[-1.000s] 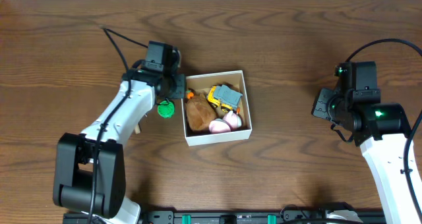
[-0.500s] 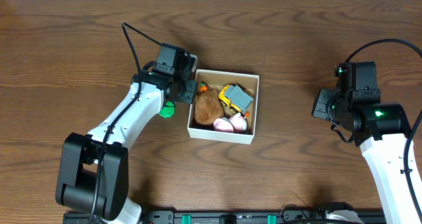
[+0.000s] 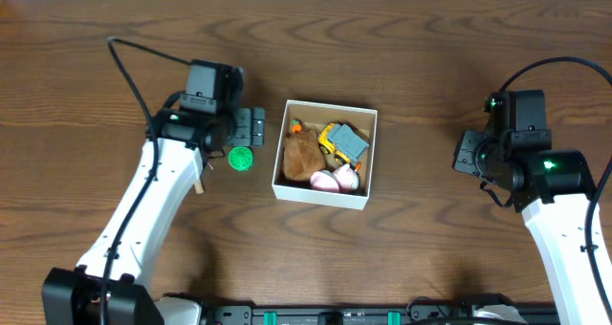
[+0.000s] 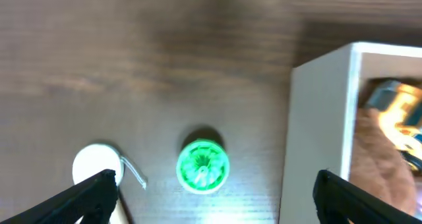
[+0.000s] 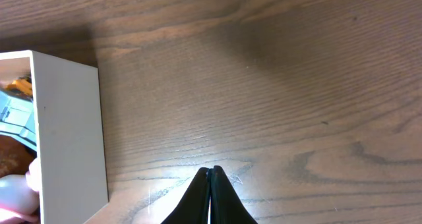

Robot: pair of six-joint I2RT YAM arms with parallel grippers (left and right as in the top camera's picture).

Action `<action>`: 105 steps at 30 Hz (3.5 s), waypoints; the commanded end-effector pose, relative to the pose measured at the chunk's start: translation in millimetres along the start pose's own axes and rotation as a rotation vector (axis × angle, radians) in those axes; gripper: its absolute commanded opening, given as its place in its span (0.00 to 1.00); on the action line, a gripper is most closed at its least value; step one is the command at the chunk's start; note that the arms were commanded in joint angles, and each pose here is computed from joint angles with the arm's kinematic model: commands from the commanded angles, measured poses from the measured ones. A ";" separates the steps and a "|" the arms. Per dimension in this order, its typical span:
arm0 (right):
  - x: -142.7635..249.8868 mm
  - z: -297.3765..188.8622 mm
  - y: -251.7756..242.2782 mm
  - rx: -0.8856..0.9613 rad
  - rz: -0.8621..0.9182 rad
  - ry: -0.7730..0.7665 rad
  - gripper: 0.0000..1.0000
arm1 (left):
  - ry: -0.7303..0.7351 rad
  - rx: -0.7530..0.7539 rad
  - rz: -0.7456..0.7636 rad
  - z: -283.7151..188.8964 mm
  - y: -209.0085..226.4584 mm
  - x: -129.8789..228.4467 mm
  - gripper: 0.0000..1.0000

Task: Pack container
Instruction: 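Grasp the green round toy with the left gripper, then carry the green toy into the box and release it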

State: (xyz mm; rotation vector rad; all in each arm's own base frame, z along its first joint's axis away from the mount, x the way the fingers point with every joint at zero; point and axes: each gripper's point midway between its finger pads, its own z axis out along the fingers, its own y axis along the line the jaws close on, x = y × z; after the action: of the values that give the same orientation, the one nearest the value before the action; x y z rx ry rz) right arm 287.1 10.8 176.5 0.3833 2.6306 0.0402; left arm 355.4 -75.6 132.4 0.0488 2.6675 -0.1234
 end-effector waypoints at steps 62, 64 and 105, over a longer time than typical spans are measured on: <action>5.9 2.9 -3.7 0.012 -0.013 0.024 0.05 | 0.119 0.004 -0.091 13.8 -6.6 7.9 0.34; 6.0 3.2 -3.7 0.012 -0.013 0.024 0.05 | 0.061 0.069 -0.071 -8.9 -23.2 0.6 0.34; 8.3 14.6 -3.6 0.023 -0.015 0.056 0.05 | -0.121 -0.080 -0.279 -85.8 45.3 -6.2 0.98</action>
State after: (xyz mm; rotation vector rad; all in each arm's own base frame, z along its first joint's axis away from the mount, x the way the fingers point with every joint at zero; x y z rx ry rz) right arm 285.8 10.7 161.2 0.3837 2.6874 0.0221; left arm 320.9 -65.3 210.4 -0.0311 2.5462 -0.1427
